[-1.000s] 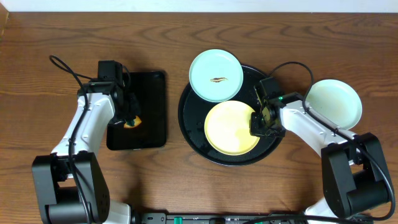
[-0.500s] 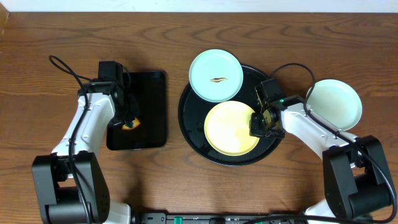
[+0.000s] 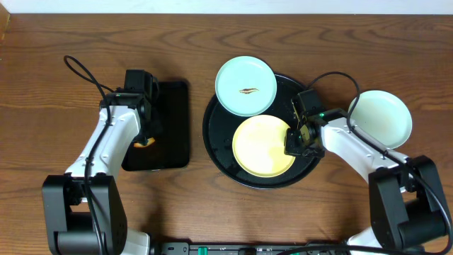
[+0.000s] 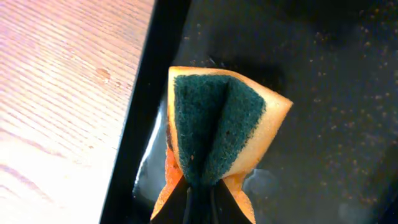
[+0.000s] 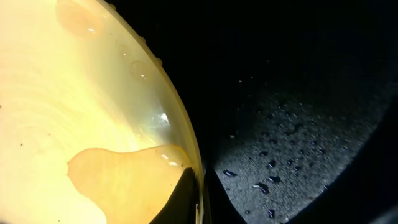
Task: Clean dirty plates on tray and stack at the side
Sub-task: 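Lift the yellow plate with the right gripper onto the pale blue plate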
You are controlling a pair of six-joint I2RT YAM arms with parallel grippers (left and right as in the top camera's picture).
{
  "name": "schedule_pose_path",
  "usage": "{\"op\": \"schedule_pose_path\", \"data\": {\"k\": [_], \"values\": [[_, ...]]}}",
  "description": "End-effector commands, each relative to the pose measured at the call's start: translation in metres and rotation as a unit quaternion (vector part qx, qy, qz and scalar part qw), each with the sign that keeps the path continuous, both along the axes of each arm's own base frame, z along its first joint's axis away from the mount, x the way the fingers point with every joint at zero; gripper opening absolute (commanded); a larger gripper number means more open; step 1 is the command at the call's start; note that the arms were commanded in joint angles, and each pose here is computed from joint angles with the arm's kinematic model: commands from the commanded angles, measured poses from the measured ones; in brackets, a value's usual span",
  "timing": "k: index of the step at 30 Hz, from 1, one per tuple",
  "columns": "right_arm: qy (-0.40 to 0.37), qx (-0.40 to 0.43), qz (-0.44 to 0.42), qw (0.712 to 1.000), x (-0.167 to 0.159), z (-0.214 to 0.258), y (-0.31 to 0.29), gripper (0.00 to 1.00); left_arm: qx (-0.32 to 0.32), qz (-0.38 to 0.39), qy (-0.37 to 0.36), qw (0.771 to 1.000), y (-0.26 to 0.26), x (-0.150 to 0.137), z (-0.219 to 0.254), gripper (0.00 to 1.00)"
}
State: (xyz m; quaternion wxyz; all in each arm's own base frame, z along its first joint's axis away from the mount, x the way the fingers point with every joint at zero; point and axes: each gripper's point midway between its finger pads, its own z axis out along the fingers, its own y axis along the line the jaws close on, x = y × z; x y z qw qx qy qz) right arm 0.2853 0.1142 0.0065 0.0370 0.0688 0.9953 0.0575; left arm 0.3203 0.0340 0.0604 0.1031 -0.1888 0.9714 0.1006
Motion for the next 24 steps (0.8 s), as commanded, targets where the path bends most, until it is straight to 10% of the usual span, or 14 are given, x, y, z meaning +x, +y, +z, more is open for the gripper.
{"op": "schedule_pose_path", "data": {"k": [1,24], "values": [[-0.038,-0.047,0.014,0.998,0.005,0.015,-0.018,0.01,0.015,0.01,-0.004,1.0,0.005,0.001,0.004,0.08],[-0.256,-0.272,0.148,0.916,0.051,0.134,-0.075,0.01,-0.002,0.013,-0.008,1.0,0.0,0.003,0.003,0.08]]}}
